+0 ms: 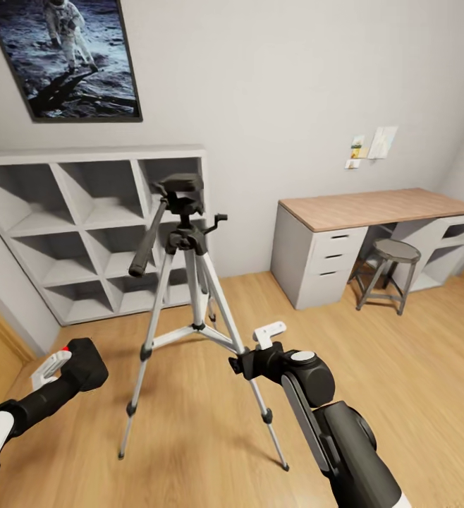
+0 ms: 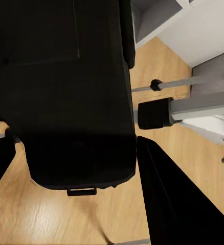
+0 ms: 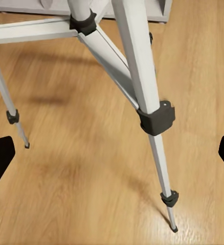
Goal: Attach the digital camera to the camera tripod in the bedroom.
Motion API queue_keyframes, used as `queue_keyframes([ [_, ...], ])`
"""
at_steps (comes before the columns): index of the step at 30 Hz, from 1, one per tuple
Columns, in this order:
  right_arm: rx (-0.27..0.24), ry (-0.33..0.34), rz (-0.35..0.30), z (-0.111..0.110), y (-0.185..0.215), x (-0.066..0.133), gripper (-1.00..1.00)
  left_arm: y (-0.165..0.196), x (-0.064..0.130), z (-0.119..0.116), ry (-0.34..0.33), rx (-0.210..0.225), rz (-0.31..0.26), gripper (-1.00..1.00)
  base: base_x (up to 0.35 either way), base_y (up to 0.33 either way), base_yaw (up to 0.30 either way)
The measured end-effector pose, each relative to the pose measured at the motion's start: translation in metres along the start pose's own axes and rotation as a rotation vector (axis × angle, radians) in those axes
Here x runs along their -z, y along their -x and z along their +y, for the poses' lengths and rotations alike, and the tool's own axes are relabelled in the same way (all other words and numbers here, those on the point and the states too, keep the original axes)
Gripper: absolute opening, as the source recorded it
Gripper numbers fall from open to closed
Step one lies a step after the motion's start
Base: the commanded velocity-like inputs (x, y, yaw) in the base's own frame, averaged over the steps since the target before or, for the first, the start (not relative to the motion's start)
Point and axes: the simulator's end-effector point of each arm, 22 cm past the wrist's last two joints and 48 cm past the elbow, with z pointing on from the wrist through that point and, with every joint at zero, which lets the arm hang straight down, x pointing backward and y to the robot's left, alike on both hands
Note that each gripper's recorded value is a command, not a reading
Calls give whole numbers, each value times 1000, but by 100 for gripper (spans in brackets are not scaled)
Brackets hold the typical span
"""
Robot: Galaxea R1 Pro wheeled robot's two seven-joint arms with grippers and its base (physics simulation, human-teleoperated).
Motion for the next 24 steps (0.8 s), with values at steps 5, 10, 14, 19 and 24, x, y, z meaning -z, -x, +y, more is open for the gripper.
queue_keyframes([
  [5,2,1,0,1,0,0,100,0,0,0,-1,0,0,-100,124,325,-278],
  [10,2,1,1,1,0,0,100,3,1,-4,-9,-4,-7,-100,101,249,-277],
  [14,2,2,2,1,-1,0,100,5,3,-8,-14,-10,-14,-100,37,87,-276],
  [19,2,2,2,1,-1,0,100,6,3,-8,-14,-13,-17,-100,14,33,-176],
  [24,2,2,3,2,-2,0,100,5,4,-6,-9,-12,-21,-100,4,19,-57],
])
